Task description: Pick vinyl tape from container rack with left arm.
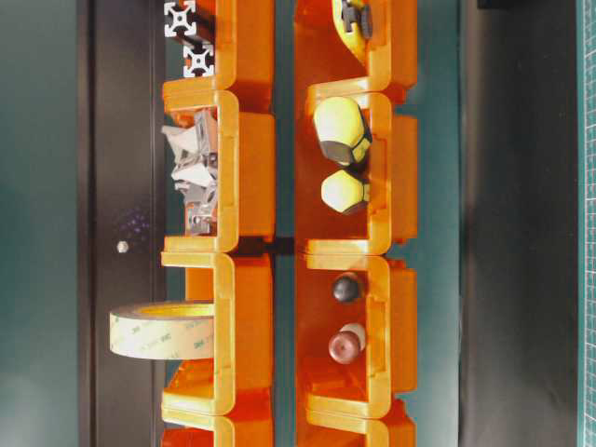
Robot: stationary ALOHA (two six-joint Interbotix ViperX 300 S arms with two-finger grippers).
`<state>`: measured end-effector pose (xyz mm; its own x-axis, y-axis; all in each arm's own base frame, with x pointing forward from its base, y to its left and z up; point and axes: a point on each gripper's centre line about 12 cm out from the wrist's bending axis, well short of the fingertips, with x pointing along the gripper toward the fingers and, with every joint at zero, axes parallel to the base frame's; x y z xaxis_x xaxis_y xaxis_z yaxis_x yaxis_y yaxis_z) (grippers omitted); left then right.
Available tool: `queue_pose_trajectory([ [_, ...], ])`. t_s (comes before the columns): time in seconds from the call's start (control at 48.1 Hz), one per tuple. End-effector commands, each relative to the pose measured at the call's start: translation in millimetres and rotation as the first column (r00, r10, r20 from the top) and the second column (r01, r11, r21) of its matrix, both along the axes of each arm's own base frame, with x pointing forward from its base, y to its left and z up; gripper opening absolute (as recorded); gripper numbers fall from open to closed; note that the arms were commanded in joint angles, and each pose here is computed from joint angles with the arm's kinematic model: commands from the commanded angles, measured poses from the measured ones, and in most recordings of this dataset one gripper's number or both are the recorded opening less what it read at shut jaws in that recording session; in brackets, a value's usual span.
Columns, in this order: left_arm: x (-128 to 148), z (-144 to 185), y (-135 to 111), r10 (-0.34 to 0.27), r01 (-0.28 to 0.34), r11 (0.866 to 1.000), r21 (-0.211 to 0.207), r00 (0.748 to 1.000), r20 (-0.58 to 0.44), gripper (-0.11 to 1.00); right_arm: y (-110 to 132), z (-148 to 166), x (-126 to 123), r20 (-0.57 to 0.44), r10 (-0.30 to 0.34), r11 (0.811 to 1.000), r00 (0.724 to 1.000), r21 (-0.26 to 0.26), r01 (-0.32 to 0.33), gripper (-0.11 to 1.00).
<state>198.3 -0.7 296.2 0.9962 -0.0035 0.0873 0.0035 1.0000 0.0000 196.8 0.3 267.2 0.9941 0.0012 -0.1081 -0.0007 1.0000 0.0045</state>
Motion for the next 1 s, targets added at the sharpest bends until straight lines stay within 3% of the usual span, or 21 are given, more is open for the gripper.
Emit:
queue_pose_trajectory([
  [0.0,4,16,0,-0.005,0.005,1.000,0.027,1.000,0.000,0.05,0,12,4,0.028,0.000,1.000,1.000,0.014,0.000,0.02],
  [0.187,2,49,3,0.016,-0.018,1.000,-0.015,0.992,-0.124,0.00,0,19,4,0.095,-0.002,1.000,0.995,0.018,0.000,0.00],
  [0.395,-9,100,8,0.049,-0.051,0.999,-0.002,0.966,-0.254,0.00,-2,19,4,0.098,-0.011,1.000,0.995,0.018,0.010,0.00],
  [0.499,-14,129,15,0.094,-0.096,0.995,0.008,0.942,-0.321,0.00,-2,19,4,0.095,-0.011,1.000,0.995,0.018,0.010,0.00],
  [0.603,-16,151,23,0.136,-0.140,0.990,0.019,0.902,-0.409,0.00,-2,18,5,0.090,-0.011,1.000,0.996,0.018,0.010,0.00],
  [0.728,-12,164,32,0.178,-0.167,0.984,0.068,0.840,-0.513,0.00,-2,18,5,0.090,-0.012,1.000,0.996,0.020,0.010,0.00],
  [0.874,-3,168,38,0.195,-0.127,0.980,0.151,0.742,-0.641,0.00,-2,18,5,0.090,-0.012,1.000,0.996,0.020,0.010,0.00],
  [0.978,7,166,39,0.190,-0.093,0.980,0.174,0.679,-0.709,0.00,-2,18,5,0.092,-0.012,1.000,0.996,0.020,0.010,0.00],
])
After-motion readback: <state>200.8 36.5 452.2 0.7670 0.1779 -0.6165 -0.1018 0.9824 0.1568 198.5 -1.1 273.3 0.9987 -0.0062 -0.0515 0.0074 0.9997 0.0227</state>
